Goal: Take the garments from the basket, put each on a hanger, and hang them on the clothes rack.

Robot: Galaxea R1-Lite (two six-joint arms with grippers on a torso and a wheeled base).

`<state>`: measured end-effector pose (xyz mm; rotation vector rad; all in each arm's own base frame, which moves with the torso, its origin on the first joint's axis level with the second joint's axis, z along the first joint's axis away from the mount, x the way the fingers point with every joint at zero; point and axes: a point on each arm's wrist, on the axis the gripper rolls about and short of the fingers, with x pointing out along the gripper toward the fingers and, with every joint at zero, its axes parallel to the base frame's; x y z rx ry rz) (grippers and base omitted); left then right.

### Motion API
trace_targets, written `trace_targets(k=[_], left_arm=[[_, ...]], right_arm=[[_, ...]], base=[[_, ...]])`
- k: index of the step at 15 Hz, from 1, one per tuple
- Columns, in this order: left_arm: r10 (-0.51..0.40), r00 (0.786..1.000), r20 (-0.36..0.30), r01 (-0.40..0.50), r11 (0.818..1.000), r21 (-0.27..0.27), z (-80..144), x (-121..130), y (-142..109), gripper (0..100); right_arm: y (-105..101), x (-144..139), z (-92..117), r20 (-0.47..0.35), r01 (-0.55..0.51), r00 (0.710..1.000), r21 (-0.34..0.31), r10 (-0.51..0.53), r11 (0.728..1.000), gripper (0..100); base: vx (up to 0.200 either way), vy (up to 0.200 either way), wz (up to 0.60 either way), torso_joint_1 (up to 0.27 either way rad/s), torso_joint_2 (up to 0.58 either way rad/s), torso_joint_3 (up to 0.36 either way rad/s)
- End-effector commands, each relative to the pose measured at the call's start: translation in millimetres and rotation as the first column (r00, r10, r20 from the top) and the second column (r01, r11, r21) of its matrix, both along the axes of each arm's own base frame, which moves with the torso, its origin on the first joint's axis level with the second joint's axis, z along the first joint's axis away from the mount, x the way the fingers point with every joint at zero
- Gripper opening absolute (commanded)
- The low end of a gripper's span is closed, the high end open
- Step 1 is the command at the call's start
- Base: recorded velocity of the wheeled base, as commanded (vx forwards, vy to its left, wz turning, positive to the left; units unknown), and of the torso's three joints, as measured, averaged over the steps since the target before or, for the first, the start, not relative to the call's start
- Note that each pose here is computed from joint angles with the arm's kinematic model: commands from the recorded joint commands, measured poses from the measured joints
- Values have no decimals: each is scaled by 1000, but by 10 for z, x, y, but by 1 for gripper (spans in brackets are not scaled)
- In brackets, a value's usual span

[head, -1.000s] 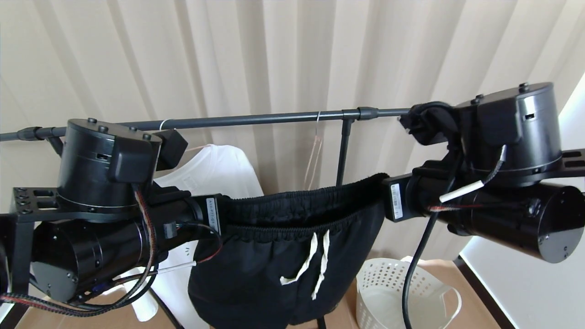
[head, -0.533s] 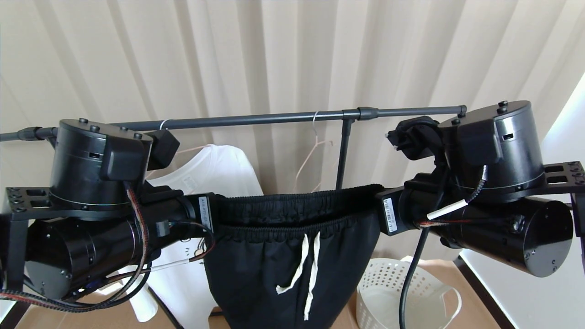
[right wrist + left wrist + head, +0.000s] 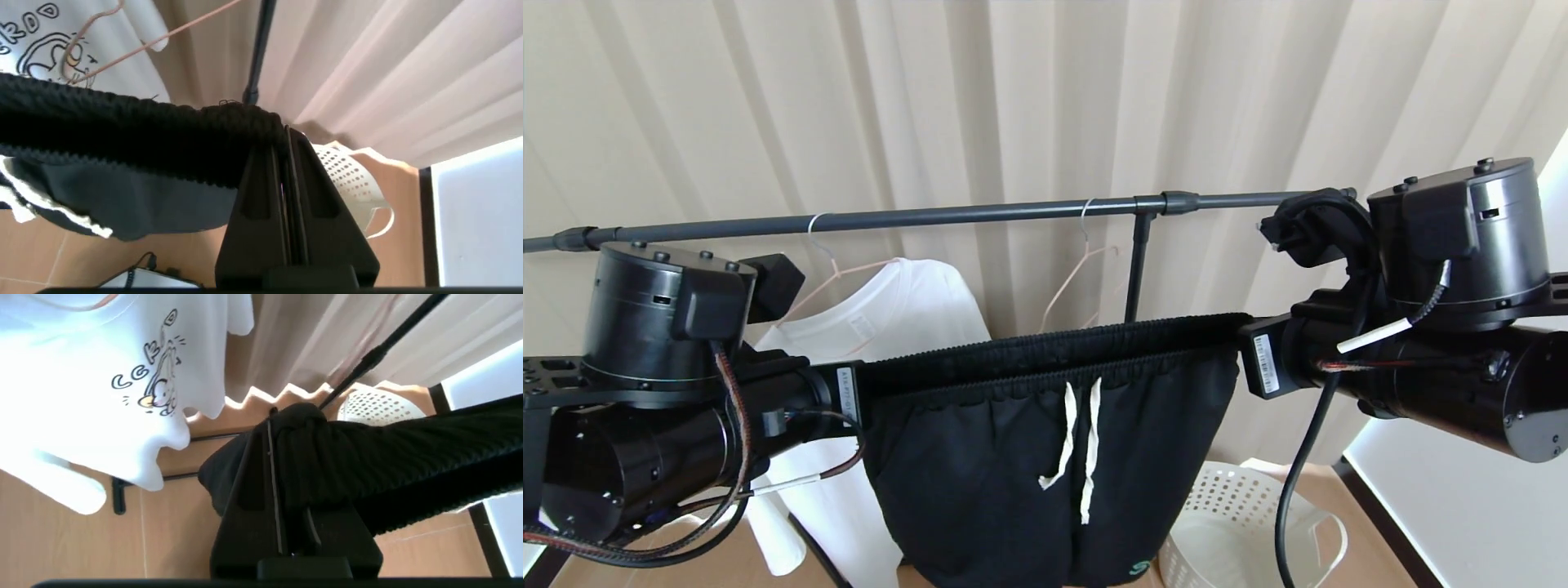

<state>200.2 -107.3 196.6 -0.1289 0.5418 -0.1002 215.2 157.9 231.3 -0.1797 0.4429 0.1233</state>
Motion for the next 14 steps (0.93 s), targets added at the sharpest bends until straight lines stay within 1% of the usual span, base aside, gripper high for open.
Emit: trace_targets(k=[1,4,6,8,10,11,12,13,14], left_arm=[[32,999,14,-32,999,-1,22,-60,116,0],[33,999,34,-33,999,0,65,-125,169,0],[21,999,40,-21,1000,1,75,-134,152,0],[-13,999,52,12,1000,24,105,-101,93,0],[-34,997,62,33,999,20,174,49,-36,0],[-39,996,78,38,999,10,240,162,-116,0],[-39,995,87,38,999,5,276,225,-153,0],[-39,994,101,40,999,-3,329,350,-226,0],[-36,992,121,38,999,-13,402,572,-352,0]], right_arm=[[-135,31,31,12,42,999,-9,-42,999,0],[-247,136,3,3,93,996,-19,-92,996,0],[-257,120,-2,2,83,997,-36,-83,996,0],[-254,110,-29,-6,74,997,-52,-74,996,0],[-264,78,-89,-20,45,999,-103,-48,994,0],[-238,35,-112,-29,13,999,-113,-17,994,0],[-224,11,-126,-36,-5,999,-112,1,994,0],[-196,-27,-125,-45,-43,998,-106,39,993,0],[-171,-108,-116,-58,-120,992,-98,115,988,0]], base=[[0,0,0,0,0,0],[0,0,0,0,0,0],[0,0,0,0,0,0],[0,0,0,0,0,0],[0,0,0,0,0,0],[0,0,0,0,0,0],[0,0,0,0,0,0],[0,0,0,0,0,0],[0,0,0,0,0,0]])
